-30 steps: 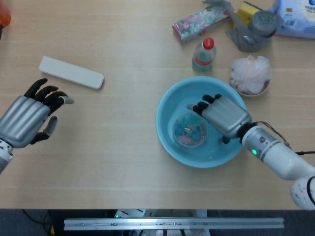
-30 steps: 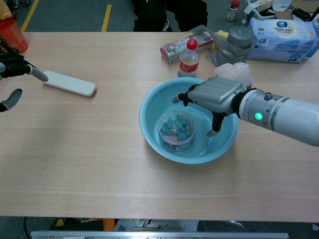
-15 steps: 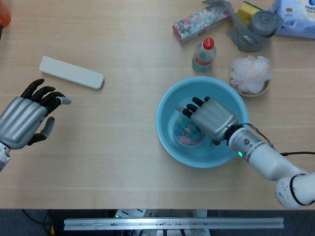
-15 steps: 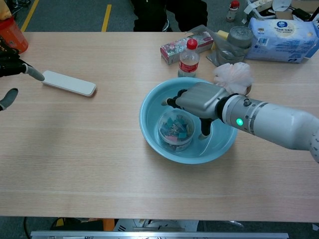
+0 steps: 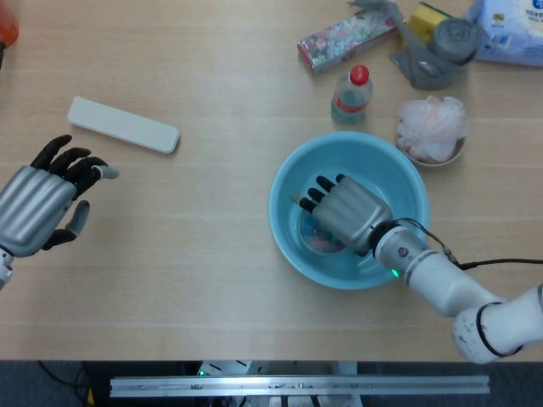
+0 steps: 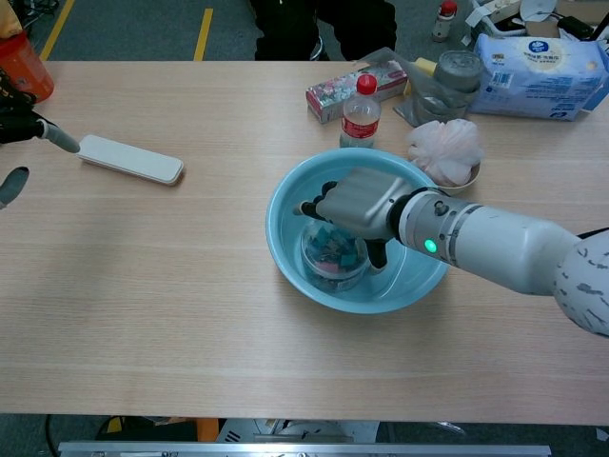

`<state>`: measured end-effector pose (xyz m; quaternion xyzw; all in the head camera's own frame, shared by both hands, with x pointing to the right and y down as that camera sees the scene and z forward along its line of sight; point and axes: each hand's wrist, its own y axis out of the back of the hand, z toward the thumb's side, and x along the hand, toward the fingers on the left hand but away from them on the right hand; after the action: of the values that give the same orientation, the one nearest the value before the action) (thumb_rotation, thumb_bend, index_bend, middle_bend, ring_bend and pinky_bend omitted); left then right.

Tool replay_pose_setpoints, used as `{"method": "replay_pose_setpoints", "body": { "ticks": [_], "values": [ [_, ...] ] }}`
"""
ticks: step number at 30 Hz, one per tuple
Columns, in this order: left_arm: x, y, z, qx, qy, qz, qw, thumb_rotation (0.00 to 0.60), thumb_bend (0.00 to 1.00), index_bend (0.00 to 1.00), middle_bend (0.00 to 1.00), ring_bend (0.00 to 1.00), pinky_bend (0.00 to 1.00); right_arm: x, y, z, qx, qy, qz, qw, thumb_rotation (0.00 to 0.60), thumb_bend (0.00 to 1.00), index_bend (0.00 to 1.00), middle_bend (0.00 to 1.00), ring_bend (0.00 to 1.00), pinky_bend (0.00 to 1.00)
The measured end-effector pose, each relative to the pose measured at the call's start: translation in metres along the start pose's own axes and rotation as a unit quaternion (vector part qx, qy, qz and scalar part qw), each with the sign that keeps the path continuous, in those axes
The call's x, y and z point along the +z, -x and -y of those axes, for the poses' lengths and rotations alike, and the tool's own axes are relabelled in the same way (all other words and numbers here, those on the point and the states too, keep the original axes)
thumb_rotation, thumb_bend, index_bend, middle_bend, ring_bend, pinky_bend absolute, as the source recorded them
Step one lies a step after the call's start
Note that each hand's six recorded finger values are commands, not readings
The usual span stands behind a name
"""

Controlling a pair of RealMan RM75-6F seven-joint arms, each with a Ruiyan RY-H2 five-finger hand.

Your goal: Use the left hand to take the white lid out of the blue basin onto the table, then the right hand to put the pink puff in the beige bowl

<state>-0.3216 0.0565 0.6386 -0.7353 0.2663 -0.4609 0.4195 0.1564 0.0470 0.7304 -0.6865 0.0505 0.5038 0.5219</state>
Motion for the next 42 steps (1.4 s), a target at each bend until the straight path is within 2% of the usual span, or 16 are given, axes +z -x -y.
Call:
{"method": "replay_pose_setpoints", "body": {
  "ticks": [10, 21, 26, 33, 42],
  "values": [
    [-0.001, 0.001, 0.0, -0.003, 0.0, 0.0, 1.0, 0.6, 0.63, 0.23, 0.22, 0.15, 0.07, 0.006, 0.008, 0.001, -0.001, -0.029, 0.003, 0.9996, 0.6, 0.0, 0.09, 0.21, 0.11, 0.31],
    [-0.003, 0.002, 0.0, -0.005, 0.002, -0.003, 1.0, 0.6, 0.63, 0.24, 0.22, 0.15, 0.07, 0.012, 0.016, 0.004, -0.007, -0.04, 0.0, 0.9992, 0.6, 0.0, 0.21, 0.22, 0.11, 0.31],
    [-0.004, 0.002, 0.001, -0.006, 0.004, -0.003, 1.0, 0.6, 0.63, 0.24, 0.22, 0.15, 0.07, 0.013, 0.02, 0.004, -0.013, -0.04, 0.0, 0.9991, 0.6, 0.13, 0.35, 0.27, 0.14, 0.31],
    [-0.006, 0.002, 0.001, -0.007, 0.006, -0.003, 1.0, 0.6, 0.63, 0.24, 0.22, 0.15, 0.07, 0.011, 0.019, 0.001, -0.025, -0.021, 0.001, 0.9995, 0.6, 0.2, 0.46, 0.34, 0.23, 0.34],
    [-0.004, 0.001, -0.002, -0.002, 0.003, -0.001, 1.0, 0.6, 0.63, 0.24, 0.22, 0.15, 0.07, -0.007, -0.001, -0.015, -0.047, 0.024, 0.0, 0.9986, 0.6, 0.2, 0.47, 0.35, 0.24, 0.35]
  ]
}}
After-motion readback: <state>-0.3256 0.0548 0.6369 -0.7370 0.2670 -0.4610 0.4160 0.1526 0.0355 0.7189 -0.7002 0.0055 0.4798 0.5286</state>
